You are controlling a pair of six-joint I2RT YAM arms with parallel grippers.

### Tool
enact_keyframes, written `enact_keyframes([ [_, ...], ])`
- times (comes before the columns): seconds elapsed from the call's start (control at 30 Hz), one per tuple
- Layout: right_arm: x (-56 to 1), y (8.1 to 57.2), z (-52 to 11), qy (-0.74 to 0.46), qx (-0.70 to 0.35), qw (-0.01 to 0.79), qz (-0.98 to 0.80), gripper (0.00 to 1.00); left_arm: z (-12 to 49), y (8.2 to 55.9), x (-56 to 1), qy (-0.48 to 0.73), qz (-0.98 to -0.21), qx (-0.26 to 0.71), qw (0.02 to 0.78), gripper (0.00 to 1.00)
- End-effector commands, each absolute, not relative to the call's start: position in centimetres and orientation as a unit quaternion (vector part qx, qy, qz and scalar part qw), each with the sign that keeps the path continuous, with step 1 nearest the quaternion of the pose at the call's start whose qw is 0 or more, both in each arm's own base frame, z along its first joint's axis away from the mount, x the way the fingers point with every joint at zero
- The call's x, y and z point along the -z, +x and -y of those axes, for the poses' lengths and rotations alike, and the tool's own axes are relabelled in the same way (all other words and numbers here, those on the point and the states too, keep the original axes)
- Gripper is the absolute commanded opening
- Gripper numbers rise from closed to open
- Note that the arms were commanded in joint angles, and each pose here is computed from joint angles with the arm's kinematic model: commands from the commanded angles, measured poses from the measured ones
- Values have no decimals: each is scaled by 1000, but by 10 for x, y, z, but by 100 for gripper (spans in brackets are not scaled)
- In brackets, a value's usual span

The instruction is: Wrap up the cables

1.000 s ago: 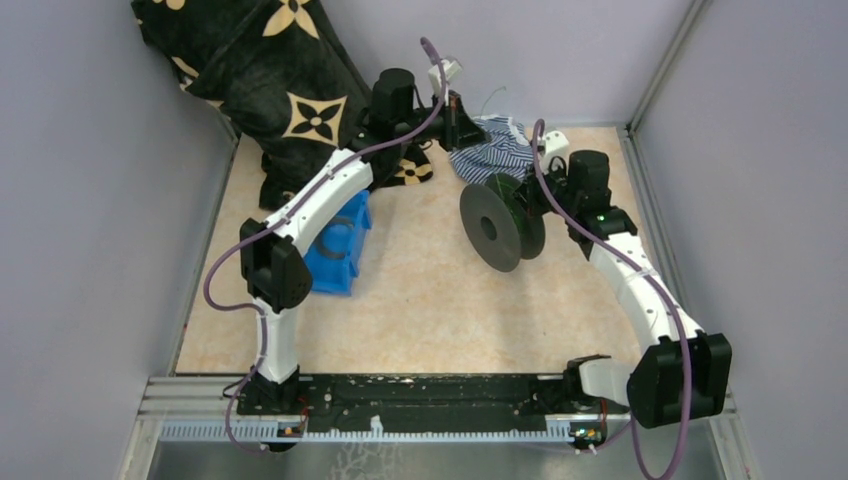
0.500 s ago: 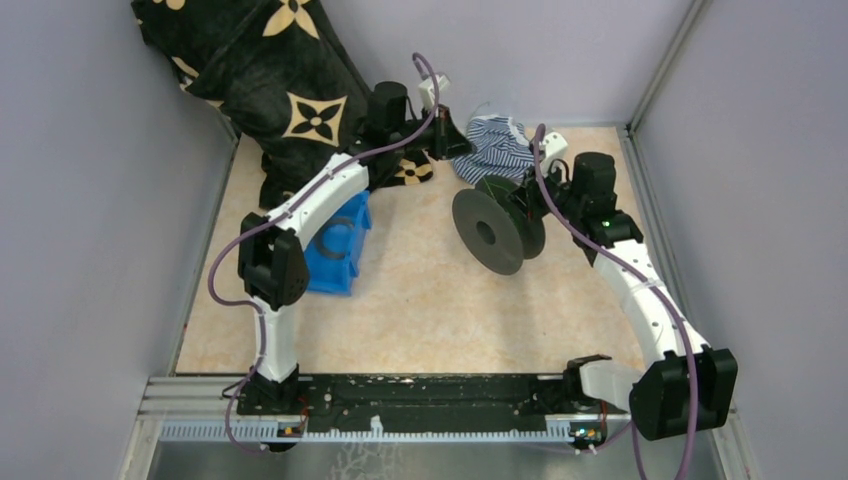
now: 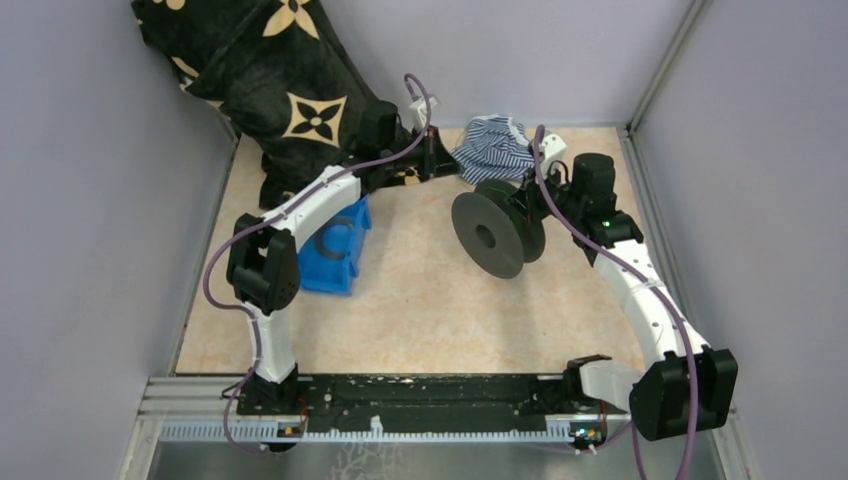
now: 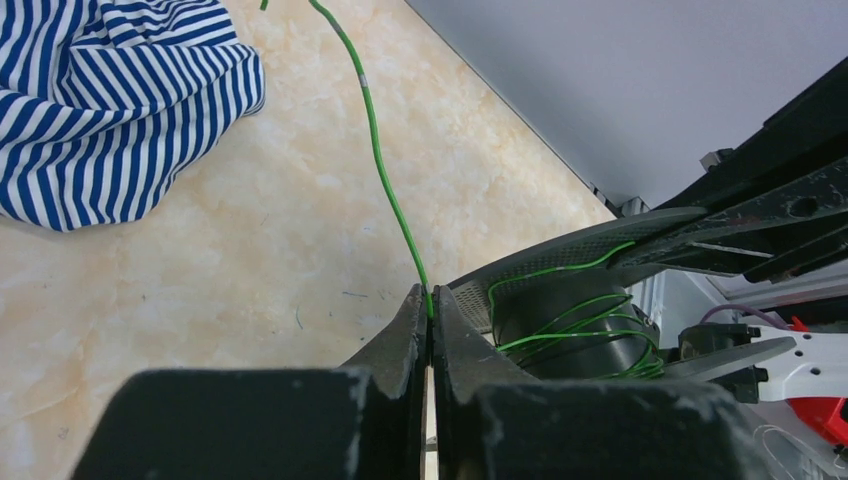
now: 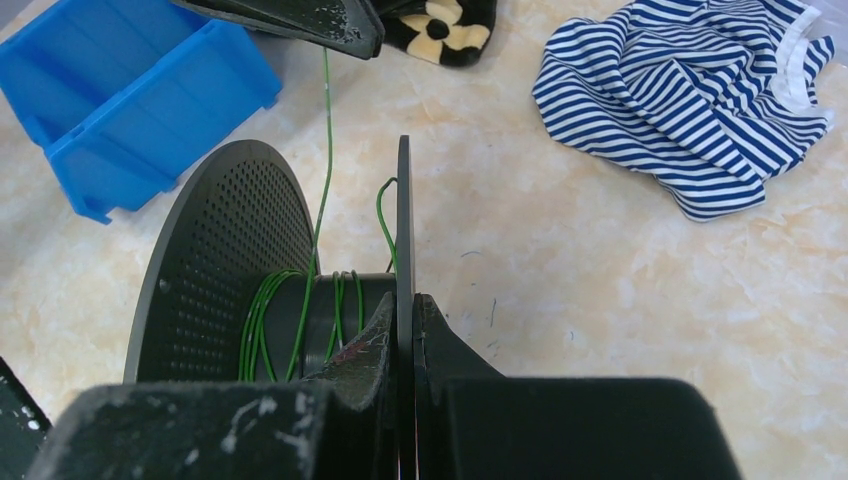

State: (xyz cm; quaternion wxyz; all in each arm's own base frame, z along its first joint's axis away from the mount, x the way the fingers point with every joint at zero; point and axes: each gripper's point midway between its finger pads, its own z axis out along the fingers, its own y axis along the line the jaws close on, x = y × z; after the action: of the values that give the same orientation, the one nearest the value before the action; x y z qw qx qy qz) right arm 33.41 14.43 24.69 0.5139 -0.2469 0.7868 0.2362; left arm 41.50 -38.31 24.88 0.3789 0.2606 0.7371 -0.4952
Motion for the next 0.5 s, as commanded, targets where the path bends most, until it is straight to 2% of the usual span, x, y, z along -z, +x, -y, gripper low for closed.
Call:
enact_keyframes([
  [0.0,-308,334,-150,-265,-237,580,-733,0,380,405,-277,277,-708,514,397,6],
  [0.47,-323,327,-150,-272,-235,586,-726,0,373,399,-259,271,-721,517,374,22],
])
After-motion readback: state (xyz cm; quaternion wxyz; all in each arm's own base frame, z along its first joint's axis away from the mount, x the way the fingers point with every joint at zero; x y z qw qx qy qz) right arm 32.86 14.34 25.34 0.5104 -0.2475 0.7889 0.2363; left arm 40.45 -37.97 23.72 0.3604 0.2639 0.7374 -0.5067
